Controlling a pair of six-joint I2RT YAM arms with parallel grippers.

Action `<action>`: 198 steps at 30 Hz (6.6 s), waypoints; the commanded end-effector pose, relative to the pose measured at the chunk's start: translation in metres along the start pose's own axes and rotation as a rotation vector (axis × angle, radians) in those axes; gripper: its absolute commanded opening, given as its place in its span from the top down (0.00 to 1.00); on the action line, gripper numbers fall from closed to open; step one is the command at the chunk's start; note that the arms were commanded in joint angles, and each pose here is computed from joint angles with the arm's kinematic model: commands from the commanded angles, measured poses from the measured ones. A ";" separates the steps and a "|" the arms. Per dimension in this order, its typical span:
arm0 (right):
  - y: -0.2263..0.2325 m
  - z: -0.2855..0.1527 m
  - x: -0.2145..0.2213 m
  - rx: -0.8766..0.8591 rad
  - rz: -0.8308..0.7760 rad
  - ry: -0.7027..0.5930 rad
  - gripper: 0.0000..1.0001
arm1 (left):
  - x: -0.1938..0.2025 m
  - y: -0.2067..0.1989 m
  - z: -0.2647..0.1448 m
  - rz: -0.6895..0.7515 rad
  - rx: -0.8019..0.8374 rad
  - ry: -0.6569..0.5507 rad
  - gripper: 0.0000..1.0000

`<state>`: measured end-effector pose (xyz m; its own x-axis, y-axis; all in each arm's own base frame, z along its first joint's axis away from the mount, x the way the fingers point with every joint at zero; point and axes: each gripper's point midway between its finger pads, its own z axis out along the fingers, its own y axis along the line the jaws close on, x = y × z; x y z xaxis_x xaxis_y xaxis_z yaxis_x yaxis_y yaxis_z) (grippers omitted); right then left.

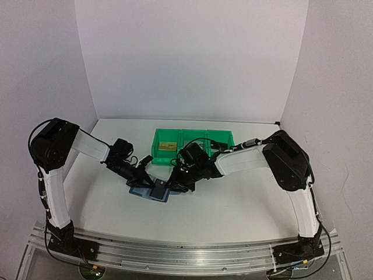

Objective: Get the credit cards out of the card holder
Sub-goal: Remove the credit card from the card holder, then place the credit card in the storage box.

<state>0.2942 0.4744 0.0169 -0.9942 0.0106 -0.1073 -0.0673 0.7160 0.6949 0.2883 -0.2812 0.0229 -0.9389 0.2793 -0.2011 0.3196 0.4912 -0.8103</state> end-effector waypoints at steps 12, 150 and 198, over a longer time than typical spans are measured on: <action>-0.080 0.026 0.029 0.180 0.078 0.061 0.76 | -0.001 -0.007 -0.025 0.014 0.049 -0.005 1.00; 0.162 -0.124 0.033 -0.360 -1.173 0.045 1.00 | 0.009 -0.169 -0.109 0.918 0.296 -0.017 0.60; 0.191 -0.111 -0.048 0.451 -1.471 -0.667 0.44 | -0.096 -0.122 -0.122 -0.449 0.138 -0.259 1.00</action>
<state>0.3070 0.5243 0.2107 0.0810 -0.6444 -0.7604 -0.7533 0.4600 -0.4700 0.3489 -0.2631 0.1853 -0.9800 -0.1569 0.1222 -0.1792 0.4296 -0.8851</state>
